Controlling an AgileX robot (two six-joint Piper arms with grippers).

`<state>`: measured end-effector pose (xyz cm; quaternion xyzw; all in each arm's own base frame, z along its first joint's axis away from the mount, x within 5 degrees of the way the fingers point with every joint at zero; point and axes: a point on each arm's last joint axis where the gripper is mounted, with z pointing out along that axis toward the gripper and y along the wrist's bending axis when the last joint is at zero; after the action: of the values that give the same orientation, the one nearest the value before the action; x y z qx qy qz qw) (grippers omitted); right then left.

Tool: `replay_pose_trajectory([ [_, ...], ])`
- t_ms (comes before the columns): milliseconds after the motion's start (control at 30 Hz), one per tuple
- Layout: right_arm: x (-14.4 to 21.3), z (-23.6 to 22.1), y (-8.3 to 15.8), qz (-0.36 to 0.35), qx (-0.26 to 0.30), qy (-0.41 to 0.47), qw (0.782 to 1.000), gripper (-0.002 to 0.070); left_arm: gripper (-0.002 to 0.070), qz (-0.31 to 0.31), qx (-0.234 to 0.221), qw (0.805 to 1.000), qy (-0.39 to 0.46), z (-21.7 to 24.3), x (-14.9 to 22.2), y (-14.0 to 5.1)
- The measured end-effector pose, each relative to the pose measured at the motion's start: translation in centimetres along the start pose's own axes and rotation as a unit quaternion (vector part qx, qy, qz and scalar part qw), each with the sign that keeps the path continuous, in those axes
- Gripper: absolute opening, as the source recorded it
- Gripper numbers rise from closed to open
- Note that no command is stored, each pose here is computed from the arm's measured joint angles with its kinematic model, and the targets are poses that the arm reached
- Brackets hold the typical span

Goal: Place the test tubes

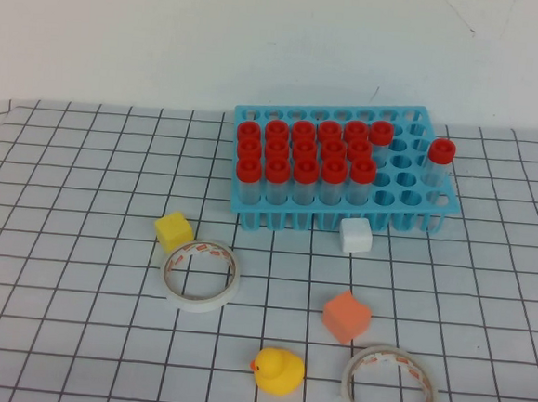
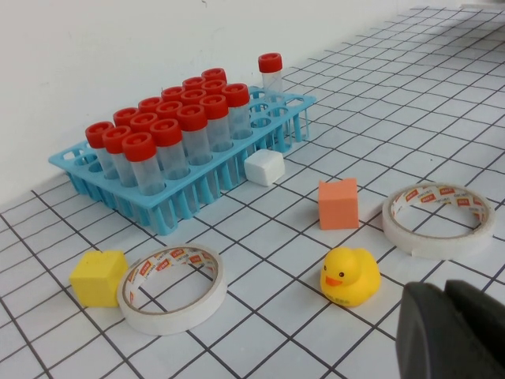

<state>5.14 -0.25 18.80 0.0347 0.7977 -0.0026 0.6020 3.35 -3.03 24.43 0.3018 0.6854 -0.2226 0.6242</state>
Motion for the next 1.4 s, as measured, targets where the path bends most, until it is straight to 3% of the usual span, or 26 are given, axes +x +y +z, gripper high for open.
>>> replay_pose_trajectory([
  [167, 1.2, 0.5, -0.4, 0.010, 0.035, -0.004, 0.999, -0.0001, -0.0001, 0.000, 0.000, 1.000, 0.000, 0.0, 0.0, 0.0],
  [1300, 1.6, 0.5, -0.4, 0.014, 0.036, 0.018, 0.999, -0.0001, -0.0001, 0.000, 0.000, 1.000, 0.002, 0.0, 0.1, 0.0],
  [1400, 1.6, 0.5, -0.4, 0.014, 0.036, 0.018, 0.999, -0.0001, -0.0001, 0.022, -0.013, 1.000, 0.016, 0.3, 1.0, 0.1],
])
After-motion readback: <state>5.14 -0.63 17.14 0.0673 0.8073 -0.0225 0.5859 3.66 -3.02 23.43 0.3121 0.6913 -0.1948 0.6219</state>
